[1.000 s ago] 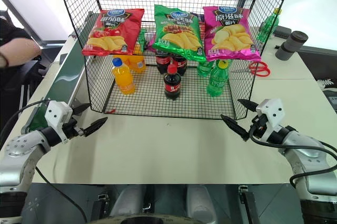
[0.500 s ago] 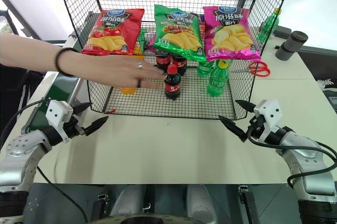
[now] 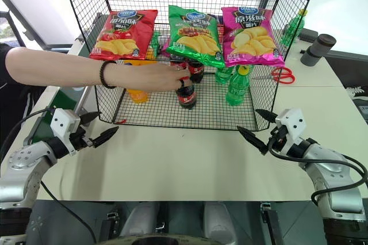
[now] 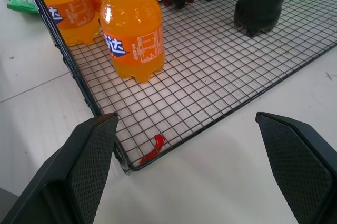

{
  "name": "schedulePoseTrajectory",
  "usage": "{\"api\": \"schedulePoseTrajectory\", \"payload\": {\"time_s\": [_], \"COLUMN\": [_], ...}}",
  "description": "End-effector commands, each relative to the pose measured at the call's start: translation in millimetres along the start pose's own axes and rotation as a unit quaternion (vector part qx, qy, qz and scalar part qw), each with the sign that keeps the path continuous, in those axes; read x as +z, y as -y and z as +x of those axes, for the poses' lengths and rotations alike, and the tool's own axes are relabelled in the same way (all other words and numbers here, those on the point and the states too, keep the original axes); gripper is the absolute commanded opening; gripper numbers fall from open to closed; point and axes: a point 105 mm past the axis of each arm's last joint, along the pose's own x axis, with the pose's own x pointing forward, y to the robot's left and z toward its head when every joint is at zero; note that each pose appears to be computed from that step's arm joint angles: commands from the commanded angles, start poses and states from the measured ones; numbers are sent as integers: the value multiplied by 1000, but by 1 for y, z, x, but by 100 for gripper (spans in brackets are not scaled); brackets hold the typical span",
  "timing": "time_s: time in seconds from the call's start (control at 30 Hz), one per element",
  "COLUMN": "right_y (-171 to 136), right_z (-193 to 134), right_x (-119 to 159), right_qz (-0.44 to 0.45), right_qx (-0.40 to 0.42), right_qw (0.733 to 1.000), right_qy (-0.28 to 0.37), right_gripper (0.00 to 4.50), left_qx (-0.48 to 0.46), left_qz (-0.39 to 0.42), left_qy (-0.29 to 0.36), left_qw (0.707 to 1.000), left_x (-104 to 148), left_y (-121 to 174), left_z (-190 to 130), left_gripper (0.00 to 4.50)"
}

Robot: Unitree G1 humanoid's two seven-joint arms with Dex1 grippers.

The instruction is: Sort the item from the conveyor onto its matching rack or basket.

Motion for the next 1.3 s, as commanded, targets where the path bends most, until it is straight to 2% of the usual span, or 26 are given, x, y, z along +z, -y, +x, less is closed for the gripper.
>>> {"api": "schedulePoseTrajectory", "payload": {"time_s": [0.03, 0.57, 0.83, 1.07, 1.2, 1.3], "right_y": [-2, -3, -5, -9, -18, -31], "right_z": [2, 5, 13, 18, 25, 37], "right_x": [9, 10, 12, 13, 13, 21], "right_qz": [-15, -16, -16, -14, -14, -11], "right_qx": [4, 8, 14, 23, 33, 53], "right_qw": [1000, 1000, 1000, 999, 999, 997], "right_qy": [15, 16, 21, 25, 30, 49], "right_gripper": [445, 445, 445, 445, 445, 445], "left_qx": [7, 19, 52, 155, 232, 274], "left_qz": [7, -13, -26, -63, -87, -87], "left_qy": [17, 24, 56, 90, 92, 91], "left_qw": [1000, 999, 997, 982, 964, 953], "left_x": [11, 15, 37, 50, 38, 28], "left_y": [-3, -3, -20, -58, -80, -85], "left_z": [1, -2, -14, -41, -56, -56], "left_gripper": [450, 450, 450, 450, 450, 450]}}
